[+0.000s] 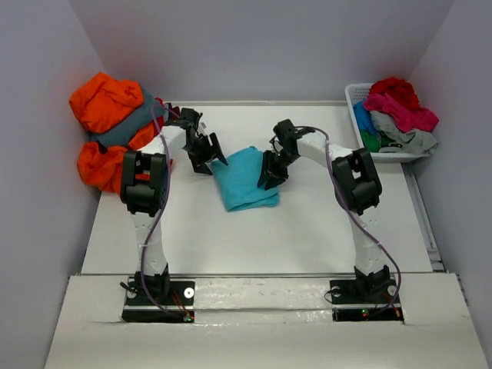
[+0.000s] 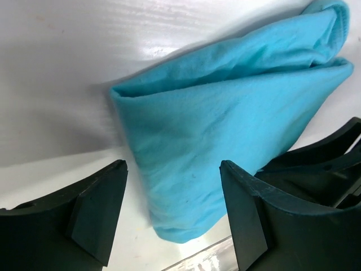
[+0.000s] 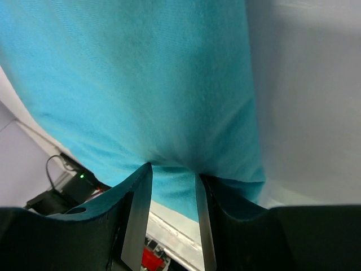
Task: Fold and stack the t-shirts
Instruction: Smooth out the square-folded T-shirt at the center of the board.
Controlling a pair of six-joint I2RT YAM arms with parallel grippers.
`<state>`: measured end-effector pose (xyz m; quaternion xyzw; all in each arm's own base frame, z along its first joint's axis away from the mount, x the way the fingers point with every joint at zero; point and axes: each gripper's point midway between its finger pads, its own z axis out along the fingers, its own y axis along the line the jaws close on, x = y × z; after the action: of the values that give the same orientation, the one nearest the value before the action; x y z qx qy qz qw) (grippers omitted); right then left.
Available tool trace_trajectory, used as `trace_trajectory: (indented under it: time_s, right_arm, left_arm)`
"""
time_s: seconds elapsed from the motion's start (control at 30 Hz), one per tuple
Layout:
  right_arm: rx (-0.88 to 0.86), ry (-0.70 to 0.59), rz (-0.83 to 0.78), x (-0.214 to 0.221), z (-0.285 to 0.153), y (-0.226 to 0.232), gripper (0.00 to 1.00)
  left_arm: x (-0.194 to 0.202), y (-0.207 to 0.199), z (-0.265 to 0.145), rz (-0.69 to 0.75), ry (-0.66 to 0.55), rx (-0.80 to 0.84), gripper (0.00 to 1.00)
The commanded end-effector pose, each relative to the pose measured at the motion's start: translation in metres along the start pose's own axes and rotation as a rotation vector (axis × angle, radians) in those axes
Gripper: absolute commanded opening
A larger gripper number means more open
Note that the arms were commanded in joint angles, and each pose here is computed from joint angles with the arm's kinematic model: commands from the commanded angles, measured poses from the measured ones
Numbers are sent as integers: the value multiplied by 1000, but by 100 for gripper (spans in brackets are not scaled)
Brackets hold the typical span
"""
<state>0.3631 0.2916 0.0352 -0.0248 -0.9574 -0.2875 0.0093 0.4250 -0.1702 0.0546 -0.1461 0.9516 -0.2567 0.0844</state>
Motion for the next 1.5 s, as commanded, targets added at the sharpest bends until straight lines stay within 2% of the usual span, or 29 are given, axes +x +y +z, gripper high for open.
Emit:
trace_trajectory:
  time_s: [0.0,0.37,0.53,0.8,1.03,1.2,1.47]
  right_arm:
    - [88,-70,-62,-20,-13,-3,43]
    - [69,-153,-118,-44,-37,23,43]
    - [71,-173,-147,-58,-31,25,43]
    - [26,-177,-183,-84,-13,36,43]
    - [21,-146,-181,-84,4,28,43]
    - [28,-127,-167,-79,12,20,43]
    - [41,-115,-168,-75,15,14,43]
  left_arm:
    - [10,-11,-44,49,-46,10,78]
    - [52,8,-48,-6,-10,5,78]
    - [68,13,-52,-10,7,16,78]
    - [101,-4,-50,69,69,35,78]
    - [121,-42,-46,162,114,85,78]
    - [108,-93,-50,259,49,196,78]
    - [93,-119,-16,256,69,276,78]
